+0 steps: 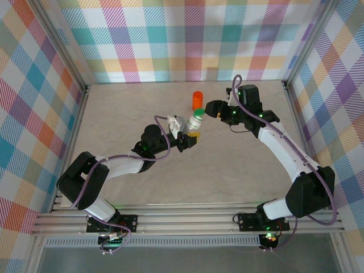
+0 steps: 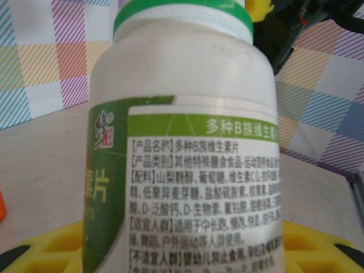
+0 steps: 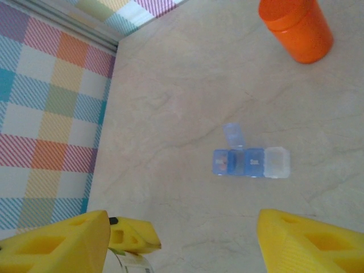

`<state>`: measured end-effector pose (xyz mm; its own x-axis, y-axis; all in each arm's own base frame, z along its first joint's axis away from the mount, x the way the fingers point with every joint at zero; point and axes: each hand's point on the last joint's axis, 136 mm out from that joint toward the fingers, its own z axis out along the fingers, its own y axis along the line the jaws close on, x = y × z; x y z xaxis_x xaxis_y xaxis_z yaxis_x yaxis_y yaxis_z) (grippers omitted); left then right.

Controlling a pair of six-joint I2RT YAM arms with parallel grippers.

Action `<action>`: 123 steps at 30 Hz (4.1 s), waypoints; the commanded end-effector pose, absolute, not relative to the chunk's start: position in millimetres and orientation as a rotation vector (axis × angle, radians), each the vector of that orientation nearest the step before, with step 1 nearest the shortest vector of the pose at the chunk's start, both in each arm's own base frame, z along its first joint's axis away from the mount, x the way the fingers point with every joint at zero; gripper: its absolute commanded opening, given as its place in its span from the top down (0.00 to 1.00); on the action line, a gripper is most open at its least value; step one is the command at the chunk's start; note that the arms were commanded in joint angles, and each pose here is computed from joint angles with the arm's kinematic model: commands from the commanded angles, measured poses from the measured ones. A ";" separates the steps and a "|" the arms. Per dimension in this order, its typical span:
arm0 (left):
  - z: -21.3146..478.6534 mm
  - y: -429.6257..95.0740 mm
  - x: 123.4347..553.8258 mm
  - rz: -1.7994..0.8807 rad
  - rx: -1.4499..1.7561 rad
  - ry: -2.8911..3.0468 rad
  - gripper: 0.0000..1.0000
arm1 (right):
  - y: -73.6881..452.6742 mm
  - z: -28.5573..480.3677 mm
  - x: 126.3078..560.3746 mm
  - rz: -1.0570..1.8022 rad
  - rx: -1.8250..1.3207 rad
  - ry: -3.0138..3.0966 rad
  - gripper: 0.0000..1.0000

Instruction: Sort the pills into containers

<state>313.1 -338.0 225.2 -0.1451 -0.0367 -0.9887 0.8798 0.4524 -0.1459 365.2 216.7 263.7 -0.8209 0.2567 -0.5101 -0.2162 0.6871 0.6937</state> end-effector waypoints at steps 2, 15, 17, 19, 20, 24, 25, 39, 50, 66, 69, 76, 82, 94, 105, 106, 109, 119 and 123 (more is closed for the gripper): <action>244.9 -348.6 303.3 -1.003 0.823 1.420 1.00 | 236.1 298.1 360.8 1.141 -0.070 2.230 0.31; 245.6 -352.8 307.7 -0.971 0.834 1.441 1.00 | 262.6 268.0 338.9 0.853 -0.351 2.377 0.30; 245.1 -351.8 308.8 -0.960 0.830 1.448 1.00 | 263.9 257.4 333.9 0.786 -0.398 2.412 0.30; 244.3 -349.4 311.4 -0.937 0.819 1.457 1.00 | 266.4 245.6 328.2 0.708 -0.454 2.444 0.30; 244.4 -348.2 312.6 -0.926 0.814 1.460 1.00 | 266.5 240.2 326.1 0.665 -0.476 2.456 0.30; 249.2 -344.0 314.2 -0.904 0.791 1.453 1.00 | 262.6 220.9 321.8 0.458 -0.543 2.477 0.30; 252.3 -342.2 314.8 -0.899 0.782 1.447 1.00 | 260.3 216.0 321.9 0.421 -0.545 2.478 0.30; 243.6 -336.6 310.6 -0.906 0.781 1.462 1.00 | 266.4 237.4 321.1 0.622 -0.448 2.397 0.28; 226.8 -325.8 296.7 -0.871 0.816 1.502 1.00 | 250.8 284.3 354.3 0.794 -0.265 2.284 0.27; 219.9 -299.1 292.3 -0.759 0.770 1.610 1.00 | 185.8 254.2 368.3 0.441 -0.169 2.247 0.26; 214.1 -293.1 293.9 -0.726 0.758 1.653 1.00 | 182.1 246.6 364.5 0.431 -0.179 2.218 0.26; 179.7 -288.2 302.6 -0.697 0.732 1.802 1.00 | 191.5 248.6 339.6 0.588 -0.249 2.078 0.26; 151.8 -279.0 311.1 -0.630 0.712 1.905 1.00 | 201.8 233.8 322.0 0.689 -0.331 2.015 0.25; 97.8 -250.3 347.2 -0.447 0.557 2.189 1.00 | 202.9 212.6 316.9 0.761 -0.258 2.042 0.24; 60.1 -243.6 355.1 -0.379 0.558 2.416 1.00 | 198.2 219.0 312.0 0.757 -0.244 2.027 0.24; 57.6 -242.5 355.7 -0.364 0.558 2.433 1.00 | 198.5 219.7 312.0 0.760 -0.243 2.027 0.24; 53.9 -240.1 357.9 -0.328 0.560 2.477 1.00 | 199.2 219.4 311.4 0.768 -0.243 2.027 0.24; 44.2 -228.0 353.6 -0.201 0.594 2.646 1.00 | 200.9 220.1 309.4 0.787 -0.244 2.029 0.24; 42.8 -224.4 353.6 -0.156 0.605 2.699 1.00 | 201.3 221.1 308.1 0.795 -0.245 2.027 0.24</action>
<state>360.5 -237.8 47.7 -0.8058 0.3725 -0.4605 0.4463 0.8929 -0.0587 311.5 198.4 210.1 -0.5825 0.1102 -0.8053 -0.4337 0.7958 0.4226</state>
